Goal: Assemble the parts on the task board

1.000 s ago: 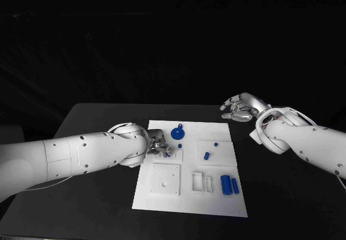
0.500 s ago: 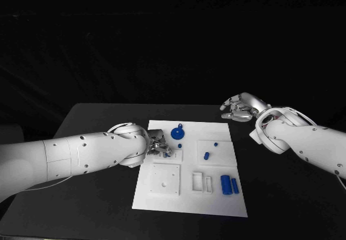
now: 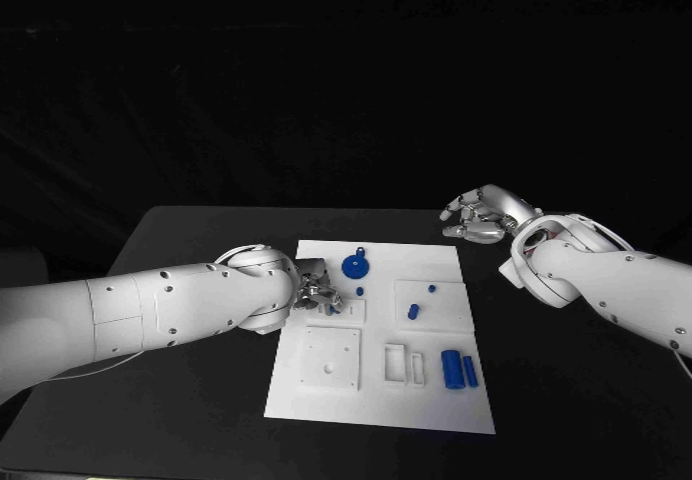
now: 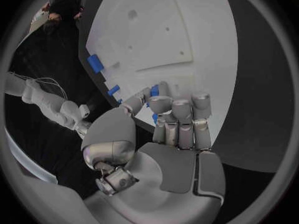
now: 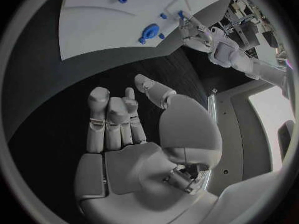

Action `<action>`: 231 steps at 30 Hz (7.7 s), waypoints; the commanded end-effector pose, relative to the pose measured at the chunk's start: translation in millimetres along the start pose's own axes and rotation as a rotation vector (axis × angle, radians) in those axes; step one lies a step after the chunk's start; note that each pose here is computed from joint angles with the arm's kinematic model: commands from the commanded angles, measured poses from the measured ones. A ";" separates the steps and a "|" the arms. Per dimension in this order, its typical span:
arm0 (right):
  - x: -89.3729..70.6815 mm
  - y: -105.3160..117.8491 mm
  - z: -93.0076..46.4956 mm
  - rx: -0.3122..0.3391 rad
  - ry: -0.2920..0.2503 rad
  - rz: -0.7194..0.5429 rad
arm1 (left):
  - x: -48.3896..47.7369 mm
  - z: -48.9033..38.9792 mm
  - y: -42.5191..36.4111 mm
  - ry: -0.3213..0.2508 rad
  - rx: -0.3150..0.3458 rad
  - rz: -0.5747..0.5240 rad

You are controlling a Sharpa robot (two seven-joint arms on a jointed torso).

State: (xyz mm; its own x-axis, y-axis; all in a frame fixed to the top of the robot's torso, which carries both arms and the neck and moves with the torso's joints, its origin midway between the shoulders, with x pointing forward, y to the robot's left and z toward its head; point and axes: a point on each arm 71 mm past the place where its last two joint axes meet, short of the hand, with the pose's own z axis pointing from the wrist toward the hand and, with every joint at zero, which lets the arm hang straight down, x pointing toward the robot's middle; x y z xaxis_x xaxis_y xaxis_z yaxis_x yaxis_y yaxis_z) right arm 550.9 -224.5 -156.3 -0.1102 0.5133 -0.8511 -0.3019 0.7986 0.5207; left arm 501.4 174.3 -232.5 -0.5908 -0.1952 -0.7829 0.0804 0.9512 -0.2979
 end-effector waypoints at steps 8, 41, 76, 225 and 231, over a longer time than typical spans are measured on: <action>0.8 1.6 0.3 -0.010 0.008 0.001 | 5.2 0.2 -2.4 0.044 0.001 0.035; 1.5 2.6 0.1 -0.012 0.012 0.002 | 5.6 2.6 -6.6 0.051 0.011 0.029; 1.9 3.0 0.2 -0.012 0.015 0.002 | 5.1 5.2 -1.0 0.069 -0.003 0.042; 0.9 3.5 -1.5 -0.015 0.021 -0.006 | 1.5 11.0 5.4 0.084 -0.044 0.010; 0.5 3.0 -1.6 -0.014 0.019 -0.007 | 0.8 10.5 5.7 0.074 -0.041 0.004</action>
State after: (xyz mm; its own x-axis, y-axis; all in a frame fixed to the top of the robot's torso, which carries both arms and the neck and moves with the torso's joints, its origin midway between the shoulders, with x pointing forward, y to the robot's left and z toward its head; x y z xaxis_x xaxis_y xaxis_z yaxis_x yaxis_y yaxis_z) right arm 548.8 -223.4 -155.2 -0.1193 0.5109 -0.8514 -0.3070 0.7965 0.5209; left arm 509.8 178.0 -241.2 -0.6580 -0.1735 -0.7327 0.0487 0.9613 -0.2713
